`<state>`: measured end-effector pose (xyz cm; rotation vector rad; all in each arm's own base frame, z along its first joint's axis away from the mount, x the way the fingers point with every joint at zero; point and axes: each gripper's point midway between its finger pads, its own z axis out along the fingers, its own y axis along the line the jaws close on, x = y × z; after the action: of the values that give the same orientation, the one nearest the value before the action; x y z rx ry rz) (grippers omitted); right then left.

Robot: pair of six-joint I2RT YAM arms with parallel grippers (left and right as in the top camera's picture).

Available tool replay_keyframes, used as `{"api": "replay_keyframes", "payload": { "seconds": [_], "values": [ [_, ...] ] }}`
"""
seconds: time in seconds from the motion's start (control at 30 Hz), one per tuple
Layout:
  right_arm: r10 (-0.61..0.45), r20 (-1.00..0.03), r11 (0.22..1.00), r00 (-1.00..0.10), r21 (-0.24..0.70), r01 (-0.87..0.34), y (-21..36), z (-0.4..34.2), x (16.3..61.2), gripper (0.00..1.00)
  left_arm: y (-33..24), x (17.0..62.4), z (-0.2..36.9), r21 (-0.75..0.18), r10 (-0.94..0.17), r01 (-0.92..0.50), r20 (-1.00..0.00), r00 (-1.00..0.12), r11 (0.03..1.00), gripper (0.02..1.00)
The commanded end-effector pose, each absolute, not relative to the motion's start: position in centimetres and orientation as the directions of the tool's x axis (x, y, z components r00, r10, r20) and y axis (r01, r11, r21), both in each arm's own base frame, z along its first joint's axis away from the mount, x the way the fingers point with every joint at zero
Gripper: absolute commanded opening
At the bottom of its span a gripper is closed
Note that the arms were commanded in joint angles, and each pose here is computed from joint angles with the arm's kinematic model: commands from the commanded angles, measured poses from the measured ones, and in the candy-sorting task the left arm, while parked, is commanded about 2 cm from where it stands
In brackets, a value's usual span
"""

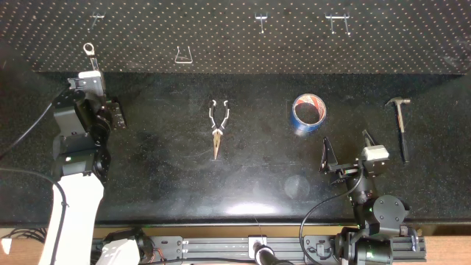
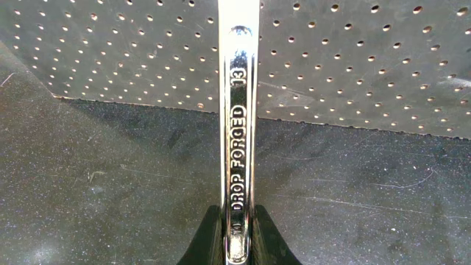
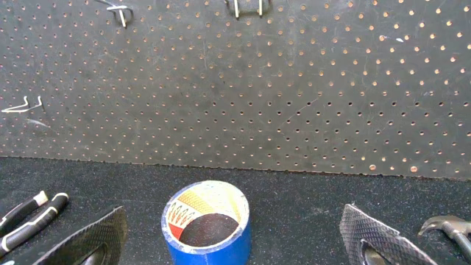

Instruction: Place Tools Onto Pegboard

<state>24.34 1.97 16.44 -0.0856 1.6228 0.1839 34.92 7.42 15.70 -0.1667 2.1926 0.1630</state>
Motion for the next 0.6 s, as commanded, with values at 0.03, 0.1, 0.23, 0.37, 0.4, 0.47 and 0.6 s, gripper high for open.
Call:
{"api": "replay_keyframes", "payload": {
  "seconds": [0.03, 0.1, 0.23, 0.37, 0.4, 0.47, 0.6],
  "values": [
    [0.064, -0.996, 0.983, -0.063, 0.074, -0.171, 2.0, 16.3, 24.3, 0.954, 7.7, 35.8, 17.3, 0.056, -0.054, -0.189, -0.845, -0.532, 0.980, 0.029],
    [0.064, -0.996, 0.982, -0.063, 0.074, -0.171, 2.0, 16.3, 24.3, 0.952, 7.5, 36.6, 18.2, 0.057, -0.035, -0.171, -0.869, -0.493, 0.984, 0.027],
    [0.064, -0.996, 0.982, -0.063, 0.074, -0.171, 2.0, 16.3, 24.3, 0.954, 7.5, 37.3, 19.0, 0.055, -0.028, -0.167, -0.889, -0.457, 0.984, 0.029],
    [0.064, -0.996, 0.982, -0.063, 0.074, -0.171, 2.0, 16.3, 24.3, 0.954, 7.2, 38.2, 18.4, 0.041, -0.028, -0.141, -0.890, -0.454, 0.989, 0.029],
    [0.064, -0.996, 0.983, -0.063, 0.074, -0.171, 2.0, 16.3, 24.3, 0.954, 7.1, 38.3, 18.4, 0.039, -0.027, -0.137, -0.891, -0.453, 0.990, 0.027],
    [0.064, -0.996, 0.983, -0.063, 0.074, -0.171, 2.0, 16.3, 24.3, 0.954, 7.2, 38.6, 18.4, 0.040, -0.026, -0.137, -0.895, -0.446, 0.990, 0.029],
    [0.064, -0.996, 0.983, -0.063, 0.074, -0.171, 2.0, 16.3, 24.3, 0.954, 7.3, 39.1, 18.4, 0.041, -0.023, -0.138, -0.901, -0.434, 0.990, 0.029]
  ]
}}
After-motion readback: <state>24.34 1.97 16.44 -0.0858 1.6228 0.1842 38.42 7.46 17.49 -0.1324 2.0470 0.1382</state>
